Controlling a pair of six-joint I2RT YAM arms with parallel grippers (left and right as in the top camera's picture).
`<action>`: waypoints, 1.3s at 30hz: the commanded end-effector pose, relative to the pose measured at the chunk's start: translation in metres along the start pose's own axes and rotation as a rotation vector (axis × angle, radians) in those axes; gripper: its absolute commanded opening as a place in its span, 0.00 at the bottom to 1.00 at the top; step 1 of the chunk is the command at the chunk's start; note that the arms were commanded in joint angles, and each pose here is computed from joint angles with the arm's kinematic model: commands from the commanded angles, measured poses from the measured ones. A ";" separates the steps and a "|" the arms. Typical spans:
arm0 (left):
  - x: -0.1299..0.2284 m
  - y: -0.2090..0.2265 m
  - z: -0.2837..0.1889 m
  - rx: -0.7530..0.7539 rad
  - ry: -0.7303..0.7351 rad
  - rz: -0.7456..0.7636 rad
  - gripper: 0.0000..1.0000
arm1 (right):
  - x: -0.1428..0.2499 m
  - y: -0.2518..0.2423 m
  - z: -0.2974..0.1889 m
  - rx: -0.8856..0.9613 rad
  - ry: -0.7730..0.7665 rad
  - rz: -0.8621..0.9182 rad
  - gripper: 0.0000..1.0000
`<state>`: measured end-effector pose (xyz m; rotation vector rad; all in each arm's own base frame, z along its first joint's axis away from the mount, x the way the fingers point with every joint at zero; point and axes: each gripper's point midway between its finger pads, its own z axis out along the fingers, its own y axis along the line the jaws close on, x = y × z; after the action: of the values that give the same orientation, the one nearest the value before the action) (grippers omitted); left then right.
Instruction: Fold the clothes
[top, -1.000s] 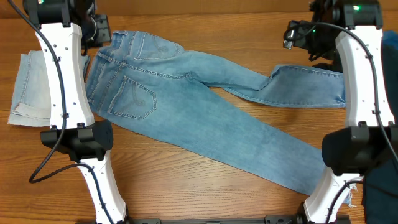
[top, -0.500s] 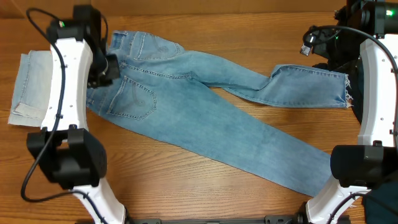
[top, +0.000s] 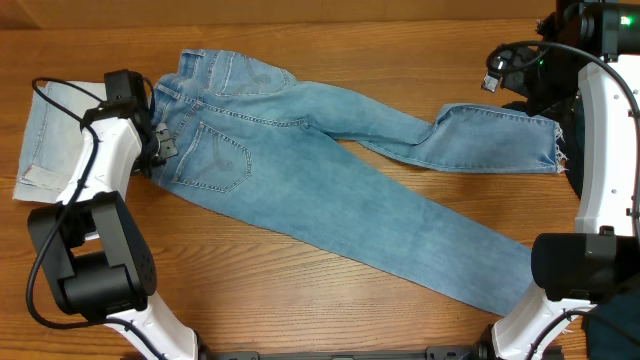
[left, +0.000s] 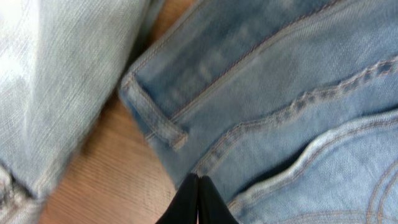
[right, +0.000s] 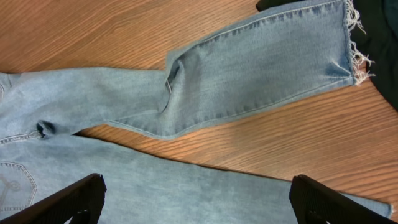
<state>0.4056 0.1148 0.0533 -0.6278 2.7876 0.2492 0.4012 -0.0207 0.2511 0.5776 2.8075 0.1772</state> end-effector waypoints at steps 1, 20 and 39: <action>0.004 0.005 0.008 -0.035 -0.025 0.087 0.04 | -0.005 0.002 -0.018 -0.014 -0.061 -0.004 0.98; 0.064 0.020 0.036 -0.107 0.114 0.020 0.04 | -0.006 0.002 -0.018 -0.015 -0.065 -0.005 0.99; 0.189 0.013 0.009 -0.047 0.605 -0.117 0.04 | -0.009 0.003 -0.018 -0.015 -0.079 -0.029 1.00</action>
<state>0.2627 0.0704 -0.0019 -1.0018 3.1939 0.1898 0.4076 -0.0213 0.2531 0.5585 2.7830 0.1784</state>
